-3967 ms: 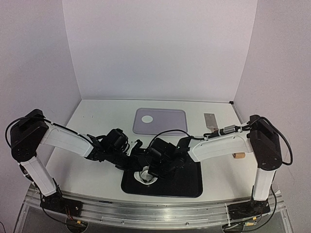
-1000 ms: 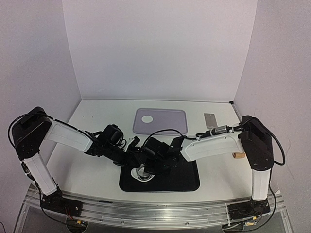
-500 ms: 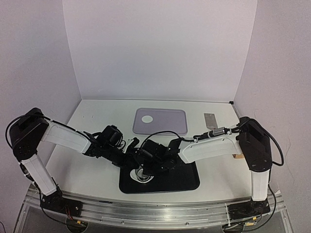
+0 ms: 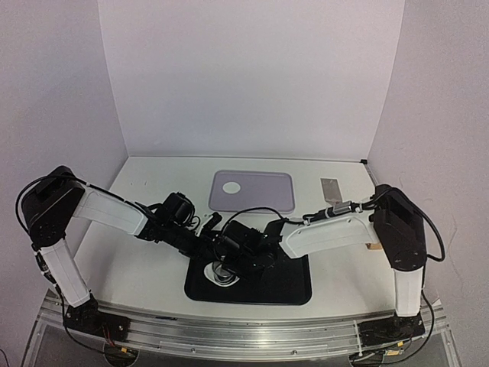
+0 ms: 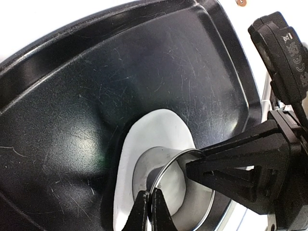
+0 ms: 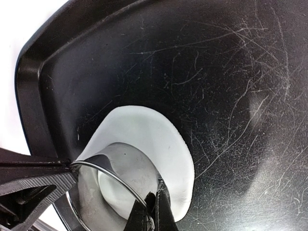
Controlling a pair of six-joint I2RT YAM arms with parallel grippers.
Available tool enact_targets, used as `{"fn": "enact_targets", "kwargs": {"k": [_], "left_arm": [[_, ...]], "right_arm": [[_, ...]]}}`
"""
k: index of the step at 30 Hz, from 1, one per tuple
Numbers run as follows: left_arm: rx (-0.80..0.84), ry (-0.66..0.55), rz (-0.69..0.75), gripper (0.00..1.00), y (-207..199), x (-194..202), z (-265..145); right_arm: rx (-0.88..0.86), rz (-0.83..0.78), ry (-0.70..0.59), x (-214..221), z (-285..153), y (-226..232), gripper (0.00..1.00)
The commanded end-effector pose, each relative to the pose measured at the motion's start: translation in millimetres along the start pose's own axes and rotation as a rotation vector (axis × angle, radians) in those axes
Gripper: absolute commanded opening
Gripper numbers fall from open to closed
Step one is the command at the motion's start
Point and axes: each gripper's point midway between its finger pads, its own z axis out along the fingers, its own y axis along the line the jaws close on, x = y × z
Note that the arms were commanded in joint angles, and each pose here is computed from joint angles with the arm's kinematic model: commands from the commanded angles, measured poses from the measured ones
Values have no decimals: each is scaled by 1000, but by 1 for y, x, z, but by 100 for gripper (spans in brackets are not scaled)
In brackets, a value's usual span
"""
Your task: Roll out the dumpling wrappers from the dough
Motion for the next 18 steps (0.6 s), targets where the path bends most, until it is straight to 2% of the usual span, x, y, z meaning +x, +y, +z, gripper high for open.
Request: {"fn": "enact_targets", "kwargs": {"k": [1, 3, 6, 11, 15, 18], "left_arm": [[-155, 293, -154, 0, 40, 97, 14], [-149, 324, -181, 0, 39, 111, 9], [-127, 338, -225, 0, 34, 130, 0], [-9, 356, -234, 0, 11, 140, -2], [50, 413, -231, 0, 4, 149, 6], [32, 424, -227, 0, 9, 151, 9]], "right_arm": [[72, 112, 87, 41, 65, -41, 0], [82, 50, 30, 25, 64, -48, 0], [101, -218, -50, 4, 57, -49, 0], [64, -518, 23, 12, 49, -28, 0], [146, -607, 89, 15, 47, -38, 0], [181, -560, 152, 20, 50, -49, 0]]}}
